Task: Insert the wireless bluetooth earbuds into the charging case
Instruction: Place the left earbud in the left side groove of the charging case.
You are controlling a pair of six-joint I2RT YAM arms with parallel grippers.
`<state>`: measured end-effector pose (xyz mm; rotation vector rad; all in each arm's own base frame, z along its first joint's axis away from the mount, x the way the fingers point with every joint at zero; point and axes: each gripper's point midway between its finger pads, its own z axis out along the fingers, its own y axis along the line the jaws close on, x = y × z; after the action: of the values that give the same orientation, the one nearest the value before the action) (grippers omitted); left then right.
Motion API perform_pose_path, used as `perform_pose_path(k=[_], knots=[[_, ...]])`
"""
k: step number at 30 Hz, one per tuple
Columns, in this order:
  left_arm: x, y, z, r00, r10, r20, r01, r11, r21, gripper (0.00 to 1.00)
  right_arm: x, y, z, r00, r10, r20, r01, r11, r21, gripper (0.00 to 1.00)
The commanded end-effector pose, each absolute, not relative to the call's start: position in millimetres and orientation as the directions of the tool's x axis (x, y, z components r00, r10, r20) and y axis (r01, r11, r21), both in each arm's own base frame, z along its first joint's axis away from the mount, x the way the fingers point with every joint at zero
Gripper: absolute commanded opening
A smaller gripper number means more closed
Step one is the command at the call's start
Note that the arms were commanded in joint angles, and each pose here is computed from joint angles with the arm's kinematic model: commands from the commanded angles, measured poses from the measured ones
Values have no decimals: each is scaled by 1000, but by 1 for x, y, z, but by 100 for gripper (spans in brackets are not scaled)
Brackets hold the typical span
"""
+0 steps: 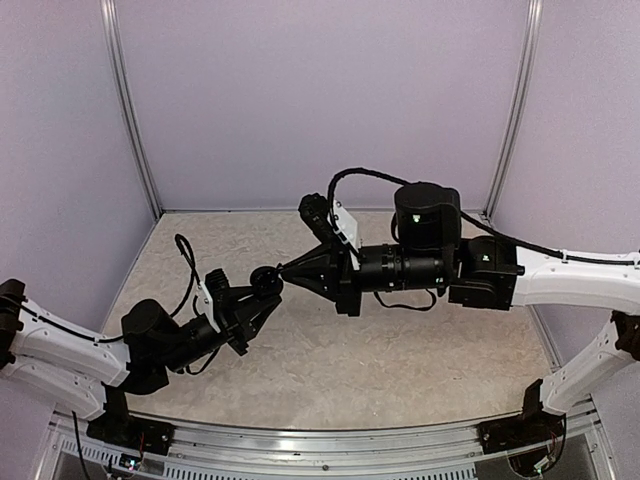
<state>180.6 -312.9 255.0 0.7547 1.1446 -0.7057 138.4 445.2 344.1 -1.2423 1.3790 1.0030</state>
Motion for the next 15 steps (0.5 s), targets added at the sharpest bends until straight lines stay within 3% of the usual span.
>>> perform_pose_path(k=[1,15], knots=[[182,-312,274,295,-155,-943,800,579,156,7,142,460,352,30,-149,-988,-981,185,-57,5],[180,-312,276,302,-166,-939,798,583,154,7,160,471,339,-30,-146,-989,-949,314,-17,3]])
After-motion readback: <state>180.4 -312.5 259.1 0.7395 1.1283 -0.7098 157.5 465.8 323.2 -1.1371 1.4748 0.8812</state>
